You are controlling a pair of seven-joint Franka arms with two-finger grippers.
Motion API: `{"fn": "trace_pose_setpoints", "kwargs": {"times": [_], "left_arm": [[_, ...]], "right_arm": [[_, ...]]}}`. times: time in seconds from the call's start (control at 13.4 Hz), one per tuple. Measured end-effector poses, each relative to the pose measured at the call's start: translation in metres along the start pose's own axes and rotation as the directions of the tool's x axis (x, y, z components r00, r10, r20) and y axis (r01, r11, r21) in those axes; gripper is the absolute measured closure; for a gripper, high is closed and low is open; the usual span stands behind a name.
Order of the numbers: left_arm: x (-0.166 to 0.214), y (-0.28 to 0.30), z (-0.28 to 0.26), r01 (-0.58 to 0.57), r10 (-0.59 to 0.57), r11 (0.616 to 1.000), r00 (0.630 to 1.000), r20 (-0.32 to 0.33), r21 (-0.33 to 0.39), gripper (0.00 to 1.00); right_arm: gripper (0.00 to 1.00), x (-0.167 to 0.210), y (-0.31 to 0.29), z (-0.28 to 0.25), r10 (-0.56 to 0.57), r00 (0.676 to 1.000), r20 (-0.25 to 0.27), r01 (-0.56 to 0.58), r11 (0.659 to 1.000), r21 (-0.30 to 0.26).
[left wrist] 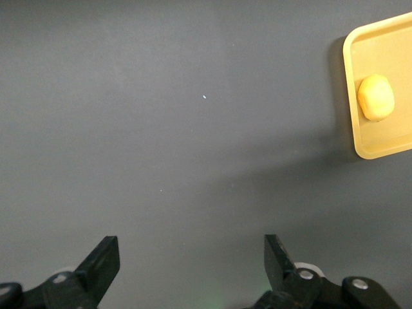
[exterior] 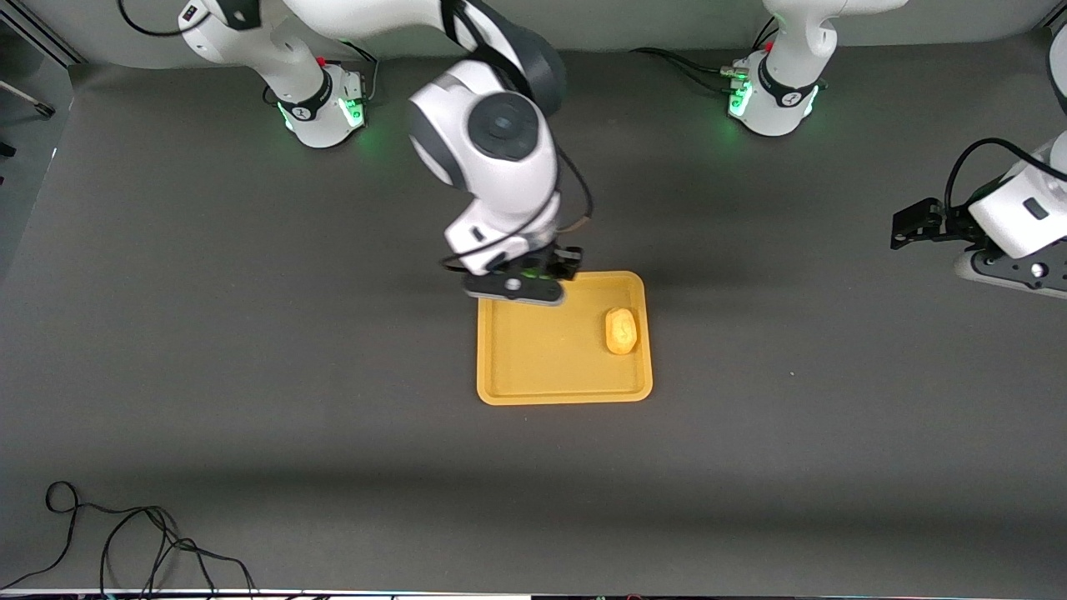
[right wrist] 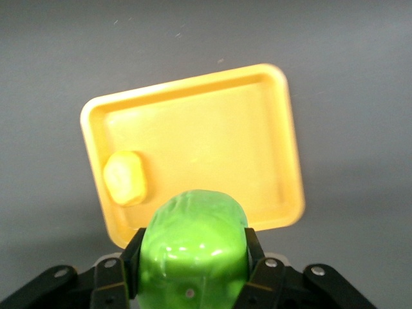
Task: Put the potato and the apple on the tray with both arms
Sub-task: 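Lower the apple onto the tray beside the potato with the right gripper, then open the right gripper and lift it away from the tray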
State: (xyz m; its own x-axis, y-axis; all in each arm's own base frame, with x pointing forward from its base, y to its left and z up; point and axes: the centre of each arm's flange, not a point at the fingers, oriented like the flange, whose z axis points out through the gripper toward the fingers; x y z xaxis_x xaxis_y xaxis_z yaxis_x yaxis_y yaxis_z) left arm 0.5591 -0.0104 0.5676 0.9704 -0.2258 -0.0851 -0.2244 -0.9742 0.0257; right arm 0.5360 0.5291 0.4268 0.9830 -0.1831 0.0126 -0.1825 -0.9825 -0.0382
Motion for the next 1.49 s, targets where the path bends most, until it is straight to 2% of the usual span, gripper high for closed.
{"fn": "trace_pose_setpoints", "kwargs": {"times": [0.3, 0.6, 0.82, 1.04, 1.12, 1.34, 1.49], "left_arm": [[0.002, -0.013, -0.008, 0.020, -0.019, 1.000, 0.999, -0.049, 0.014, 0.00], [0.003, -0.016, -0.007, 0.025, -0.024, 1.000, 0.998, -0.062, 0.016, 0.00], [0.003, -0.015, -0.007, 0.024, -0.023, 1.000, 0.998, -0.061, 0.016, 0.00], [0.004, -0.015, -0.006, 0.024, -0.023, 1.000, 0.998, -0.060, 0.015, 0.00], [0.004, -0.015, -0.006, 0.024, -0.023, 1.000, 0.998, -0.059, 0.015, 0.00], [0.004, -0.015, -0.005, 0.024, -0.023, 1.000, 0.998, -0.058, 0.015, 0.00], [0.004, -0.015, -0.004, 0.024, -0.023, 1.000, 0.998, -0.056, 0.014, 0.00]], "right_arm": [[0.38, -0.001, -0.020, 0.092, -0.013, 1.000, 0.001, 0.013, 1.000, -0.020], [0.38, 0.007, -0.014, 0.181, -0.015, 0.998, -0.055, 0.014, 1.000, -0.011], [0.38, 0.005, 0.001, 0.219, -0.007, 0.998, -0.059, 0.006, 1.000, -0.020], [0.38, 0.004, 0.008, 0.229, -0.002, 0.998, -0.063, 0.001, 1.000, -0.018], [0.31, 0.006, 0.009, 0.229, 0.001, 0.998, -0.065, -0.002, 1.000, -0.016], [0.00, 0.021, 0.015, 0.208, 0.021, 0.997, -0.081, -0.022, 1.000, -0.006], [0.00, 0.034, 0.020, 0.152, 0.044, 0.996, -0.077, -0.044, 0.999, 0.004]]}}
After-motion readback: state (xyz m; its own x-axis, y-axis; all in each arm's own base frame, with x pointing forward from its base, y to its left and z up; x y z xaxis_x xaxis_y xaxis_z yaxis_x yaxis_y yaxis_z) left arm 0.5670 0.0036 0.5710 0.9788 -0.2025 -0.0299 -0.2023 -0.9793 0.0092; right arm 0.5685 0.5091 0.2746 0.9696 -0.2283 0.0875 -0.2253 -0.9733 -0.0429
